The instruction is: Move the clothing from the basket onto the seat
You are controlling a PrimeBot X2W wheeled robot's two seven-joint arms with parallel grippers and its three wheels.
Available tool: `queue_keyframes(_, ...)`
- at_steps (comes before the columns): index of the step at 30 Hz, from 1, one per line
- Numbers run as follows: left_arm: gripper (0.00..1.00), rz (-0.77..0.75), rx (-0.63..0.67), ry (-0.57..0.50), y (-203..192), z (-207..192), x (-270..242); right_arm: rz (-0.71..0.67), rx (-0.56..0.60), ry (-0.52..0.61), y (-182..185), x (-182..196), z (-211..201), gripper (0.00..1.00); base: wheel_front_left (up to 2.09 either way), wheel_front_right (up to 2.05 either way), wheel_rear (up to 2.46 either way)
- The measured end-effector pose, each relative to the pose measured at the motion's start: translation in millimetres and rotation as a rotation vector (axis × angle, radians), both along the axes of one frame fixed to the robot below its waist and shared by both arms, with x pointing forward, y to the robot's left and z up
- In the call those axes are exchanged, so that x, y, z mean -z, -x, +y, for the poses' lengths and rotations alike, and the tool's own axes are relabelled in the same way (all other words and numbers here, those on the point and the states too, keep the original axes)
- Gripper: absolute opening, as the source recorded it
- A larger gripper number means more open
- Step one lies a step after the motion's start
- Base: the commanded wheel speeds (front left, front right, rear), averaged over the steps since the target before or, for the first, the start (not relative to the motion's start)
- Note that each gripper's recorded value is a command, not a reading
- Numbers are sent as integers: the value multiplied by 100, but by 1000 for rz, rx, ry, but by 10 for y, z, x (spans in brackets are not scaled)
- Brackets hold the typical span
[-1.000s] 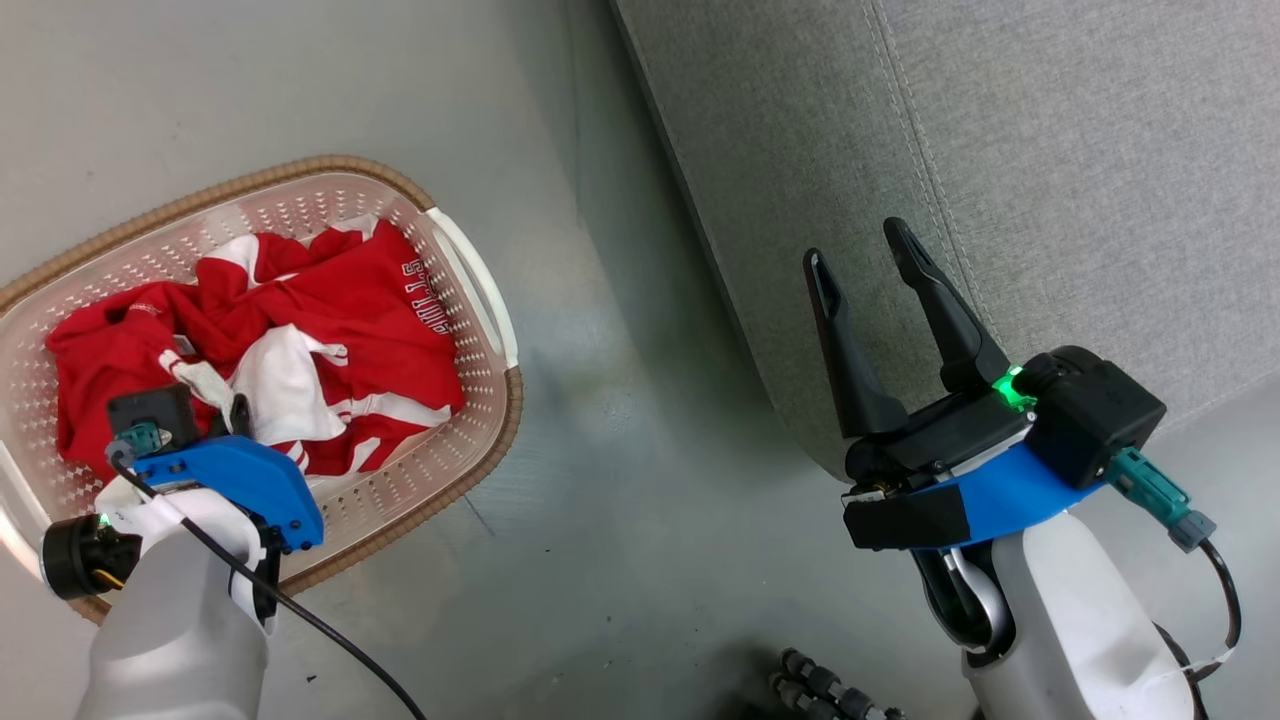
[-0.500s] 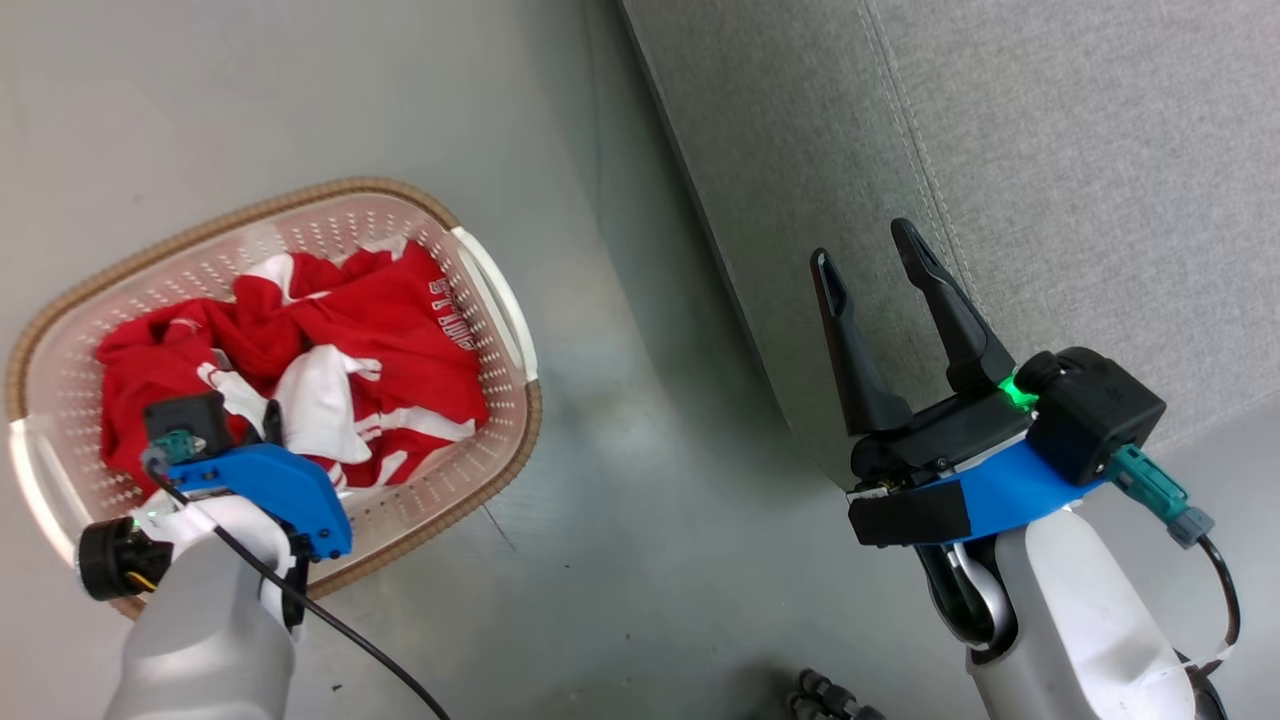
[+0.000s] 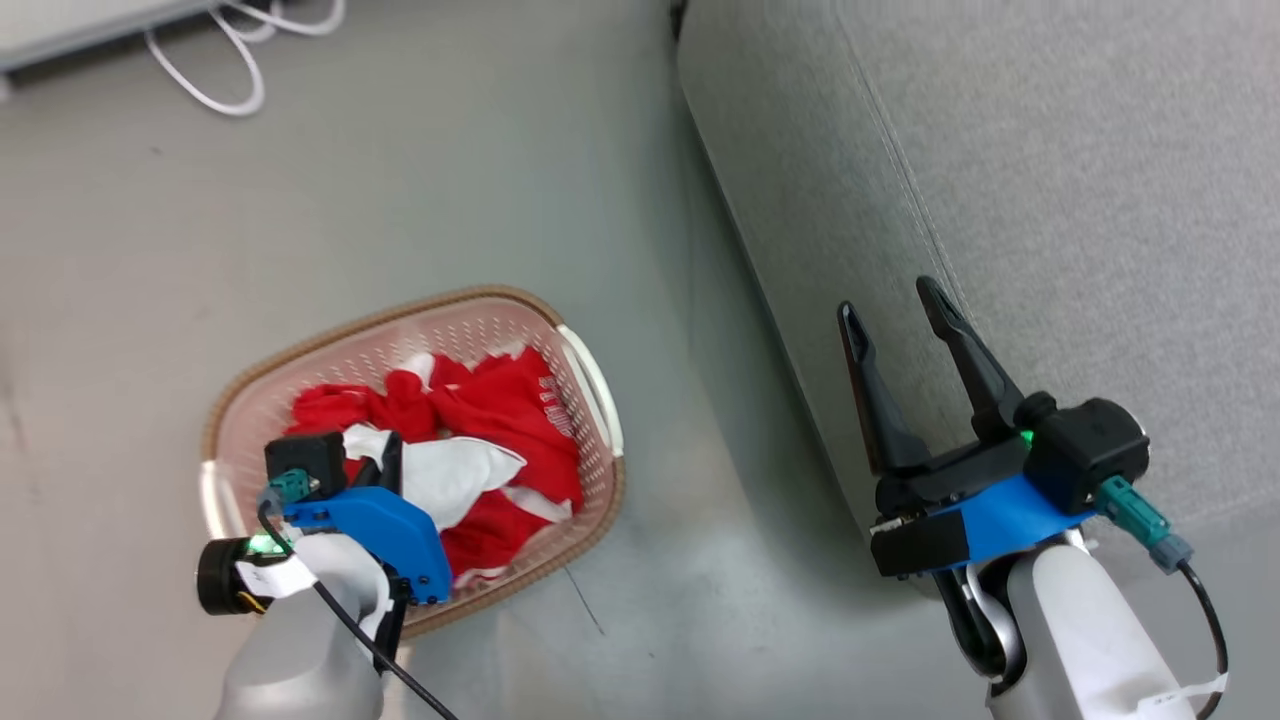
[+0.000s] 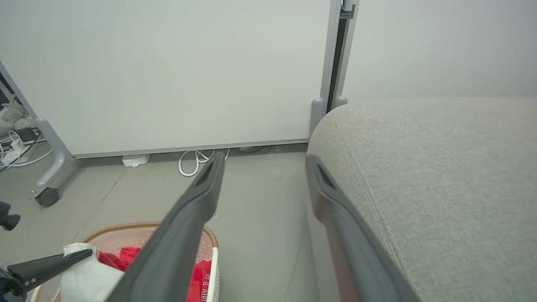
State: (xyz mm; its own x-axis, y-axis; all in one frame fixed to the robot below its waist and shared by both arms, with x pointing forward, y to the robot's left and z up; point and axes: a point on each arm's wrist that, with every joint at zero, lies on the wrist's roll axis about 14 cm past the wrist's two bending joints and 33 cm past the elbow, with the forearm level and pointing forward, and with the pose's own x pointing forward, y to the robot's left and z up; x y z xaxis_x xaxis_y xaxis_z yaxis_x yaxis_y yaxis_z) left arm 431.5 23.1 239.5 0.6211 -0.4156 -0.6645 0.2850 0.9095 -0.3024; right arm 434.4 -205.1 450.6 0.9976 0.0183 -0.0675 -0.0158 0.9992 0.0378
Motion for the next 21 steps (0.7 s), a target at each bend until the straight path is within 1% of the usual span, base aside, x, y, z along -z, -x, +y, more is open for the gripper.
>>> queue_keyframes(5,0,-110,-42,26,-86,94,-450,-53,-29,-13,63,-205,124,100,0,0,0)
queue_keyframes(7,0,-156,-50,44,-86,108,-635,-68,-35,-36,107,-268,169,100,0,0,0)
queue_keyframes(12,0,-257,-52,128,-19,10,-1103,-116,-57,-49,195,-455,263,100,0,0,0)
queue_keyframes(21,0,-414,-40,246,84,-128,-1847,-152,-103,-63,421,-603,449,100,0,0,0)
